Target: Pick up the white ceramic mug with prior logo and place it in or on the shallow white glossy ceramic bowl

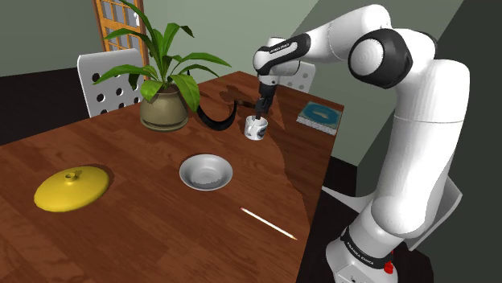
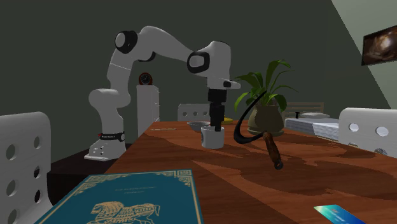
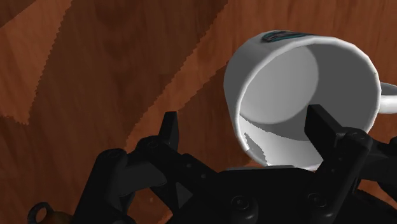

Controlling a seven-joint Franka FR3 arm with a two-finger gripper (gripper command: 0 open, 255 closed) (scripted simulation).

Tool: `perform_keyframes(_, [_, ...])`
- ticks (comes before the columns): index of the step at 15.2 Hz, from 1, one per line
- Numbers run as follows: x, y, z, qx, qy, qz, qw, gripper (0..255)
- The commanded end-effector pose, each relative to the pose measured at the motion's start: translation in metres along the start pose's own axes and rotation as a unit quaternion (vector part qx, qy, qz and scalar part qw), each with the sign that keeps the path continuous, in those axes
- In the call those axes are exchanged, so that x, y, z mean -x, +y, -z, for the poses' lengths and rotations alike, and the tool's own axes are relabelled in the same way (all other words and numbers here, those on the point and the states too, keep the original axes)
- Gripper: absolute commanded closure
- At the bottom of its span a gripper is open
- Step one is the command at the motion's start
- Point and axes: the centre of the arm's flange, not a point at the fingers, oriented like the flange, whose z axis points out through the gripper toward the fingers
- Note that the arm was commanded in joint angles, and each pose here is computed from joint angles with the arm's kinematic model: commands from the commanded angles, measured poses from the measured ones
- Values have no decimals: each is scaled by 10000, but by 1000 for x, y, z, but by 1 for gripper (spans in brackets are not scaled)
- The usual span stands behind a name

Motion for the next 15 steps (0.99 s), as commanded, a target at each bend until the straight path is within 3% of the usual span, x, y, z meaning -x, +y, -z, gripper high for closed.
perform_keyframes(1, [-1, 2, -10, -9, 2, 1, 10000, 0])
perform_keyframes(6, [-1, 2, -34, -9, 2, 1, 10000, 0])
perform_keyframes(13, [-1, 2, -34, -9, 2, 1, 10000, 0])
perform_keyframes(14, [-1, 2, -34, -9, 2, 1, 10000, 255])
perform_keyframes(15, [-1, 2, -34, -9, 2, 1, 10000, 255])
